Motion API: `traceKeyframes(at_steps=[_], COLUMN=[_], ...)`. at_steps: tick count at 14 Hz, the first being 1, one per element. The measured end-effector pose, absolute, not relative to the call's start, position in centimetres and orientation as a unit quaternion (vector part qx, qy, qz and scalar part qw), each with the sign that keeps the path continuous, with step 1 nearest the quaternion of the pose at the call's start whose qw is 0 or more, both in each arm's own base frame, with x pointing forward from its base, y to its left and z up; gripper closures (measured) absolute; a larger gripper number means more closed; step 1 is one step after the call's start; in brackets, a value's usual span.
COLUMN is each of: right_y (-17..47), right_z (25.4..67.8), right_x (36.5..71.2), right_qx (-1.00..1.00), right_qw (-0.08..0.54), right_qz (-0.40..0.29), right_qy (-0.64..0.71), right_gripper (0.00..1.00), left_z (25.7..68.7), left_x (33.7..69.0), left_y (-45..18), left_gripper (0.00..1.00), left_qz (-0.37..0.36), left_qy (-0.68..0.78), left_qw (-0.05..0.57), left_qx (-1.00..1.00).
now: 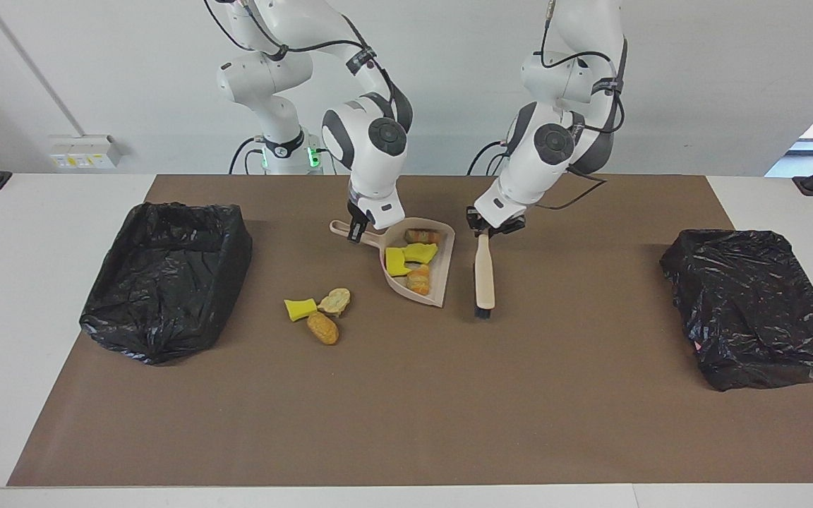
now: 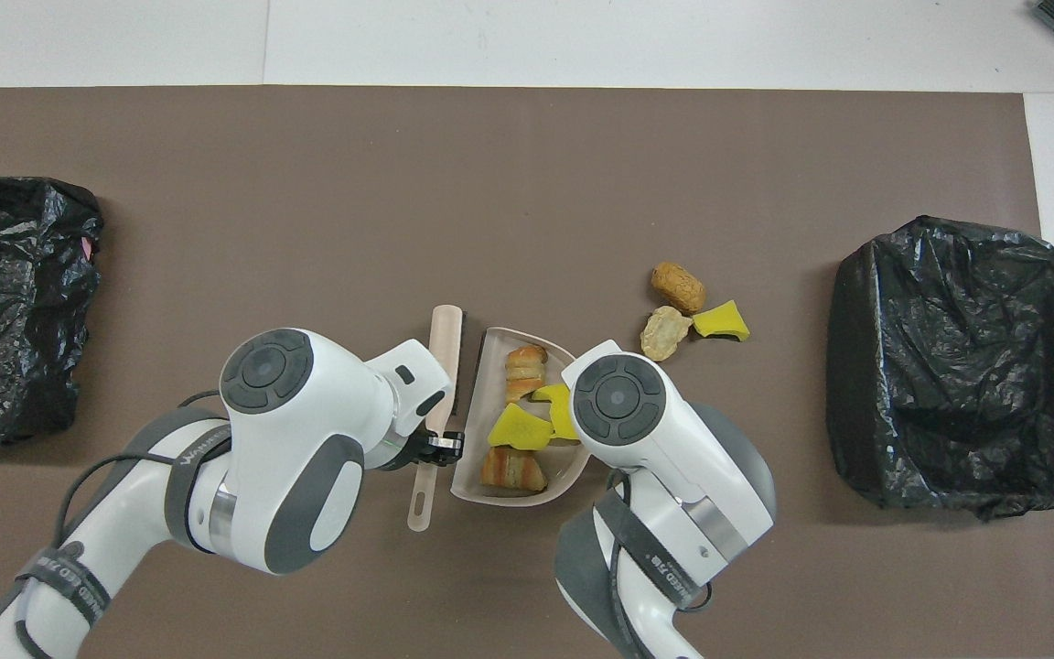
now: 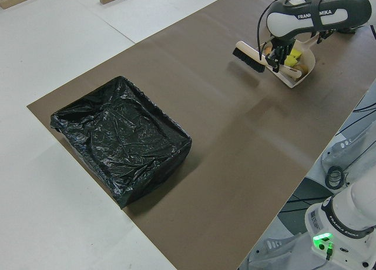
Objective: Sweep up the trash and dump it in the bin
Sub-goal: 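Push the debris into the dustpan with the left gripper's brush, then carry the full dustpan to the black bin with the right gripper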
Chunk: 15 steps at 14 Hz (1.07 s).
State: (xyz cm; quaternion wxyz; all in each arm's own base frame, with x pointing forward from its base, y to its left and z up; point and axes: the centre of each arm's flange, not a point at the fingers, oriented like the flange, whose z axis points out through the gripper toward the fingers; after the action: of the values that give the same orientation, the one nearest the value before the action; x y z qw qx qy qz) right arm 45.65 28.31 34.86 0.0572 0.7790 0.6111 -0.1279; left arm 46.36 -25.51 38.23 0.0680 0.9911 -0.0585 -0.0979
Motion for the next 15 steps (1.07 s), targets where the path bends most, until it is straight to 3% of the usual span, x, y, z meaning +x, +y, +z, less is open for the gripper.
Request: traceKeyframes(at_steps=[4,10,12,15], right_y=[26.6,18.9,15.5,9.1], right_z=[36.4,44.4,46.6,50.0], right_x=[46.8,49.5,51.0,52.8], right_qx=[0.796,0.832,0.838,0.85], right_qw=[0.056,0.044,0.03,0.021], right_qz=[-0.114,-0.084,-0.077,-0.063], right_qy=[0.592,0.547,0.54,0.522], right_gripper=[0.69,0.69,0.69,0.69], left_z=[40.3,40.6,40.5,40.3], left_x=[47.6,47.8,46.5,41.6], left_y=[-24.0,-23.2,-24.8,-29.3], left_gripper=[0.74,0.74,0.74,0.74], left_qz=[-0.081,-0.082,-0.085,-0.092], left_qy=[-0.015,-0.002,0.008,0.01], left_qw=[0.012,0.006,0.0,-0.004], left_qx=[0.997,0.997,0.996,0.996])
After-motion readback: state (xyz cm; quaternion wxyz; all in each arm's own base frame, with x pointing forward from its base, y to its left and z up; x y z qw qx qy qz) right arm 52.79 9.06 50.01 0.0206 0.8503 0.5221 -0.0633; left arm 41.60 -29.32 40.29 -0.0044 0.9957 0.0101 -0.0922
